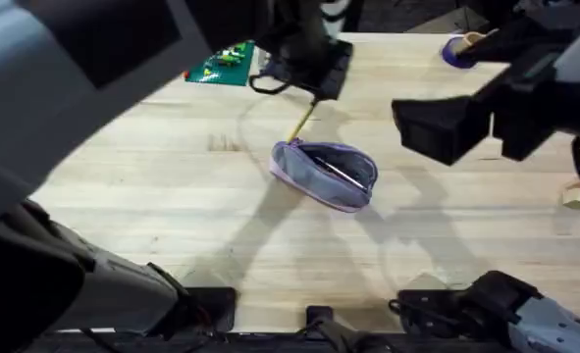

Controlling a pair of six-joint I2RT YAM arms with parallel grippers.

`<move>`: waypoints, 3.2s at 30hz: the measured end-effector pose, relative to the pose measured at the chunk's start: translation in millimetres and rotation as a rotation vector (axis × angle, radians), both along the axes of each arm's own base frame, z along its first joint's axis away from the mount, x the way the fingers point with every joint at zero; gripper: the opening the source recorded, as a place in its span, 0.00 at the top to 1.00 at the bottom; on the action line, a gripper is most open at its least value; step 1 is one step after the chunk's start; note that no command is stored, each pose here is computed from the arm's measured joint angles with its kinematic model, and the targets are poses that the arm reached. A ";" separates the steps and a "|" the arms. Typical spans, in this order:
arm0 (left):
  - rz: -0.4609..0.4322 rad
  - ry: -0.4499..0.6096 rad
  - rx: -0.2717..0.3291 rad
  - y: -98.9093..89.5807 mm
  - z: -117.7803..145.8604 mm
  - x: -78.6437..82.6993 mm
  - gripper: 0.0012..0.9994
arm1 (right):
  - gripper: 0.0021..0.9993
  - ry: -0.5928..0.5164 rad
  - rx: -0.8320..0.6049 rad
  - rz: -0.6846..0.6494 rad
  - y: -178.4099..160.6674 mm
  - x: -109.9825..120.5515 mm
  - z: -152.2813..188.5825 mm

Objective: Unzip the bag, pick up the pens from the table one at a time and place them inside, then zip the bag closed.

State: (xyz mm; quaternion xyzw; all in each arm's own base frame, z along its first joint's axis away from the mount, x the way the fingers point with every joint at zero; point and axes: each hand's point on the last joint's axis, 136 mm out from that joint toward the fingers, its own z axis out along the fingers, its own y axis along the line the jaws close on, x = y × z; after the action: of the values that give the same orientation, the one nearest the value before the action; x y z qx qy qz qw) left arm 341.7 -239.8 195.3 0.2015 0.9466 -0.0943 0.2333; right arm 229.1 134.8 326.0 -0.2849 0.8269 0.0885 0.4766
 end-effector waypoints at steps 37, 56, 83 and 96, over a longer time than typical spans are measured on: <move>-1.170 -0.070 -0.011 -68.9 -1.7 -113.3 0.96 | 0.00 0.108 -0.104 -0.043 -25.1 -23.5 -27.6; -1.239 0.143 0.055 -62.2 -67.0 -117.1 0.96 | 0.00 0.163 -0.140 -0.041 -49.9 -63.8 -38.7; -1.167 0.100 0.326 8.3 -45.7 -88.0 0.00 | 0.00 0.104 -0.101 -0.042 -51.2 -65.9 -26.0; -0.905 0.013 0.226 106.1 21.2 -75.5 0.00 | 0.00 0.013 0.008 -0.071 -39.3 -46.6 0.5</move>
State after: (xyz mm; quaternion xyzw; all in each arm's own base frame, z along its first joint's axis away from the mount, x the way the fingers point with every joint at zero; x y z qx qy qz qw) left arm 266.2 -133.7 216.5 0.6178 0.7693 -0.0844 0.1392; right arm 182.5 95.5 326.5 -0.2528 0.8393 0.0768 0.4752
